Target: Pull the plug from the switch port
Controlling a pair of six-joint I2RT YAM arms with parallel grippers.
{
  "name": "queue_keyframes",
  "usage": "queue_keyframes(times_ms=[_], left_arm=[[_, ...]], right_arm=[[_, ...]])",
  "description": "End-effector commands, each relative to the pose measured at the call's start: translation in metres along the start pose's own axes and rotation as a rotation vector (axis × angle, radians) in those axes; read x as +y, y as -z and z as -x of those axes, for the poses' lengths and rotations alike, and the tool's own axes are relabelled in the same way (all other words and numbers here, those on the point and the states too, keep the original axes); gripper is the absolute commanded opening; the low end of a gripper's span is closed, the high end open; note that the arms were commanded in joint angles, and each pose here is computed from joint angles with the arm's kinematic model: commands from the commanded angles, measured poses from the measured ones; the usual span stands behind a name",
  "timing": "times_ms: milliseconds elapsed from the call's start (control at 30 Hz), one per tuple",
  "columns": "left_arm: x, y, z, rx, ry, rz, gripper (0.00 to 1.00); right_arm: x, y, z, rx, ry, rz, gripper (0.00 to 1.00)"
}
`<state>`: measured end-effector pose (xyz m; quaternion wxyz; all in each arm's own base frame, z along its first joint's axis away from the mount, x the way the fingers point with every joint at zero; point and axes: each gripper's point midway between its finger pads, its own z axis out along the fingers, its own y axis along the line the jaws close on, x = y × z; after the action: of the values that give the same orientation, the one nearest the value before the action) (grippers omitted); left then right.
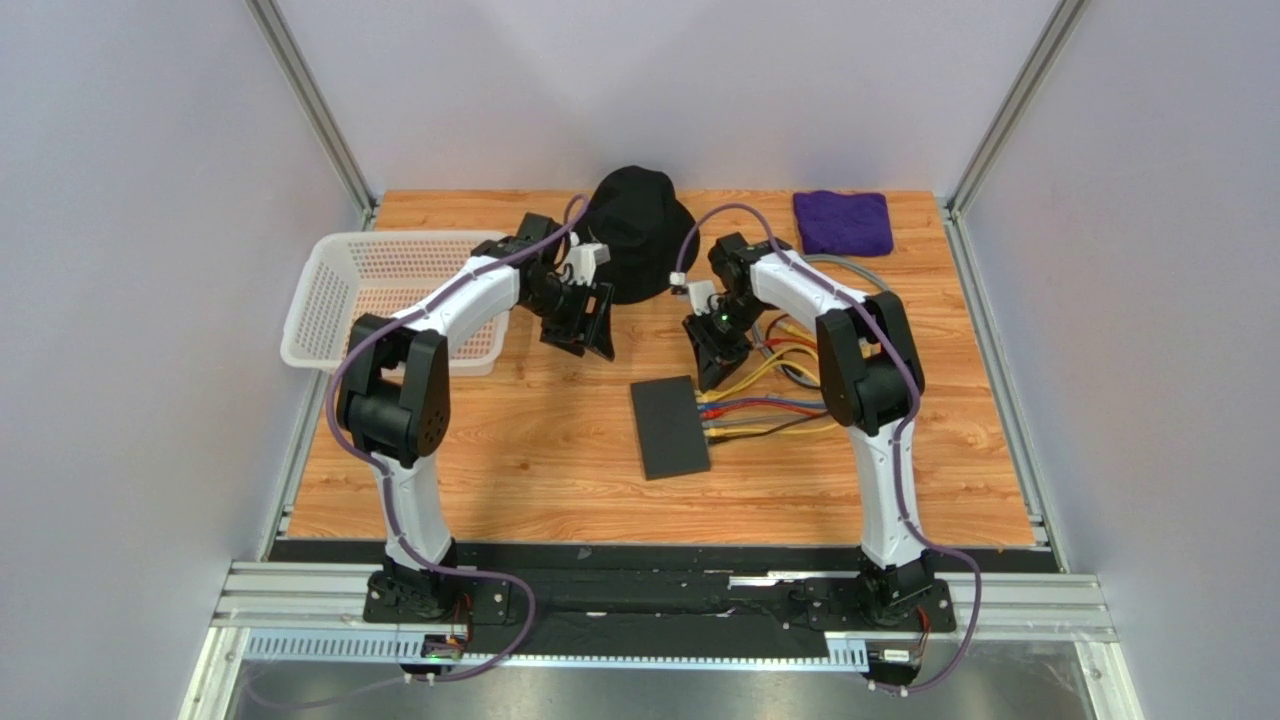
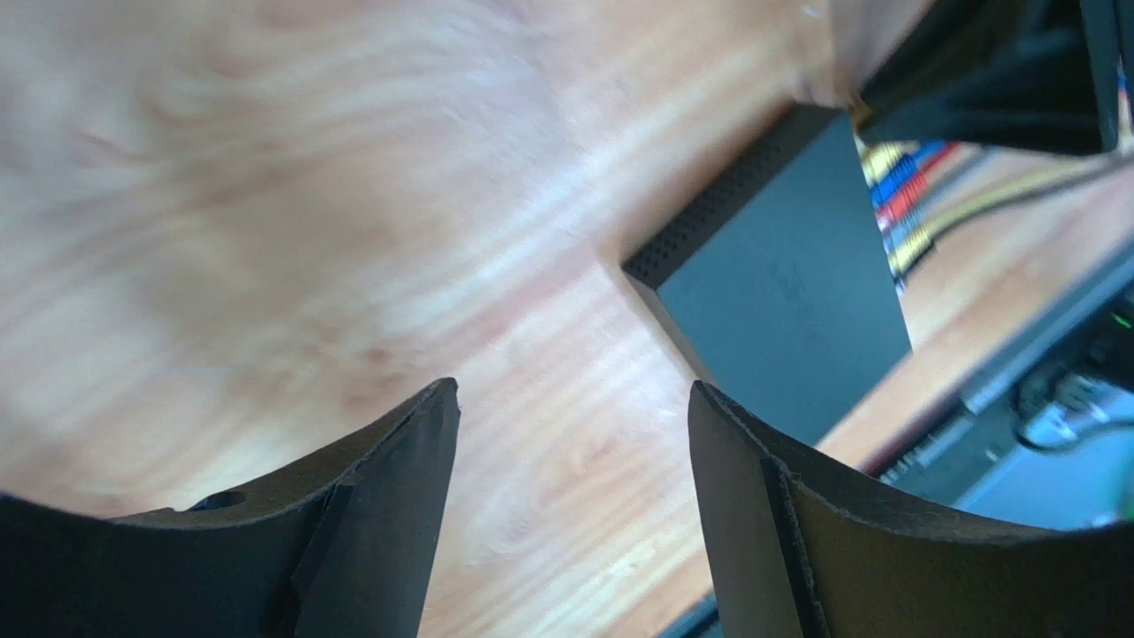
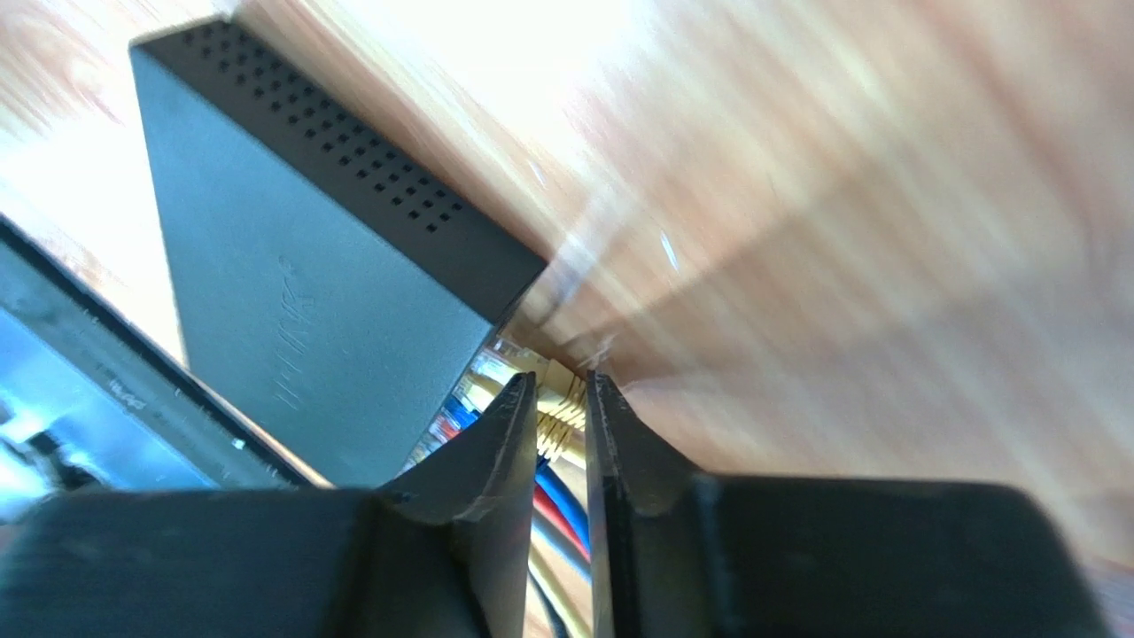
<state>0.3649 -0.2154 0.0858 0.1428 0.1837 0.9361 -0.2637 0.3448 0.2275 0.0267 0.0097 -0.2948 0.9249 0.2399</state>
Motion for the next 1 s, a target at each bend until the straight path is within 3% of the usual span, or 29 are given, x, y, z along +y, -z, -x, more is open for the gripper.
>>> queue_keyframes(times_ms=[0,67,167,533,733,967], left_arm=[[-0.033,-0.005,-0.015,0.019,0.005,-0.203,0.74],[-0.037,-0.010,-0.017,0.037,0.006,-0.238,0.75],[-0.040,-0.024,-0.018,0.073,0.042,-0.272,0.76],[-0.054,-0.067,-0.042,0.205,0.037,-0.274,0.75],[-0.039,-0.083,-0.052,0.234,0.039,-0.215,0.67],[-0.041,-0.092,-0.048,0.253,0.063,-0.214,0.47]], right_arm=[[0.000,0.022,-0.003,-0.048,-0.054,0.025,0.31],[-0.003,0.033,0.016,-0.155,-0.005,0.080,0.39],[-0.016,0.038,0.024,-0.182,0.105,0.098,0.44],[-0.021,0.008,0.000,0.016,0.166,0.313,0.46],[-0.003,-0.004,-0.037,0.132,0.242,0.389,0.46],[-0.004,-0.016,-0.048,0.200,0.255,0.354,0.47]])
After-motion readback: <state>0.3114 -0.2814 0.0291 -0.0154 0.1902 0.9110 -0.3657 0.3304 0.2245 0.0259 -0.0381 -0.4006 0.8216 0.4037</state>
